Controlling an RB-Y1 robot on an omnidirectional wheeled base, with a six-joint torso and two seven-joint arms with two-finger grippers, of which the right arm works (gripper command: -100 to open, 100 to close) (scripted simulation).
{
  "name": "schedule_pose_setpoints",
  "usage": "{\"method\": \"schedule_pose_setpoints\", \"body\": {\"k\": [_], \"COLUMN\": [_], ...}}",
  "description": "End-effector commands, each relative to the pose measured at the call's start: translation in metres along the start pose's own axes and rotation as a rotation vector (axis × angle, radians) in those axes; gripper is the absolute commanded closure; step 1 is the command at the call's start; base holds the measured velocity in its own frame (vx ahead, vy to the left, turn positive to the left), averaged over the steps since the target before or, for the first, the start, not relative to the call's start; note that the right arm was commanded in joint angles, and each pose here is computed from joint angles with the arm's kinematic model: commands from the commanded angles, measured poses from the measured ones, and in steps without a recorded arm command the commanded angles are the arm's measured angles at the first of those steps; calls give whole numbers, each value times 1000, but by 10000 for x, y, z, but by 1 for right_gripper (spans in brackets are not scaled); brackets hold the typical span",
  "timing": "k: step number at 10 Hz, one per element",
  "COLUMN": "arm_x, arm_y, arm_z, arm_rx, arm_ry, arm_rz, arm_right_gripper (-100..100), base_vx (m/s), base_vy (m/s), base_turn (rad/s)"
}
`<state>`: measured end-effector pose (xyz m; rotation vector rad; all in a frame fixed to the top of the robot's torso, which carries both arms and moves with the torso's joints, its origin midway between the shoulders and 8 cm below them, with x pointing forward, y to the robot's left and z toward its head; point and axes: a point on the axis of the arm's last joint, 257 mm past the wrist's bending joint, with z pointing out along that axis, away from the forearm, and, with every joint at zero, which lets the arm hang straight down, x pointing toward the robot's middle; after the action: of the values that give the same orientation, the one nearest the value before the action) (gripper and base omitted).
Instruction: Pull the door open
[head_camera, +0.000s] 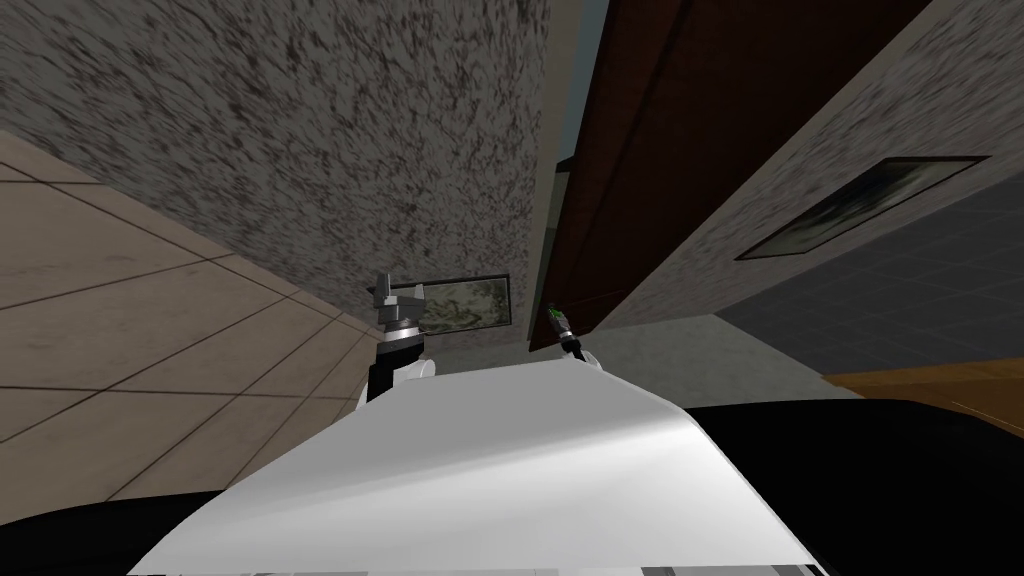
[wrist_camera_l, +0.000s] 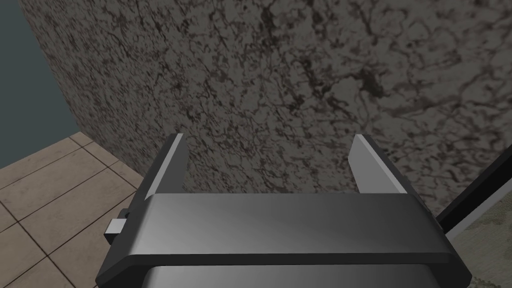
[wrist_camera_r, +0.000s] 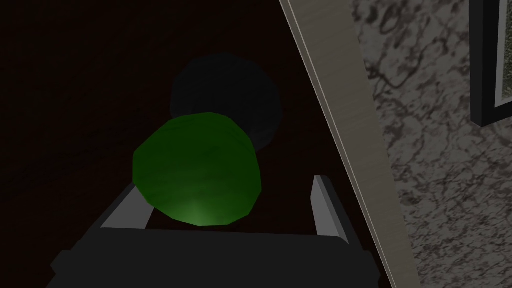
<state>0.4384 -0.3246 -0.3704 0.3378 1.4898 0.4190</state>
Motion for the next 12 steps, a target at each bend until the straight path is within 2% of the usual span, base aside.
{"method": "schedule_pose_setpoints", "body": {"k": [1,5,6,12], "arm_x": [229,229,209,209], "arm_y": [180,180,158,158], "arm_z": [-61,-61,-60,-60], "arm_rx": [-10,-10,-1,-1], "arm_ry": [33,33,25,25], "arm_rz": [29,29,72,72], "arm_right_gripper": [100,100,100,100], "base_vx": [-2,9,-43,-9], "base_vy": [-1,-2,-17,-2], "base_turn": [-14,-3,79,14]}}
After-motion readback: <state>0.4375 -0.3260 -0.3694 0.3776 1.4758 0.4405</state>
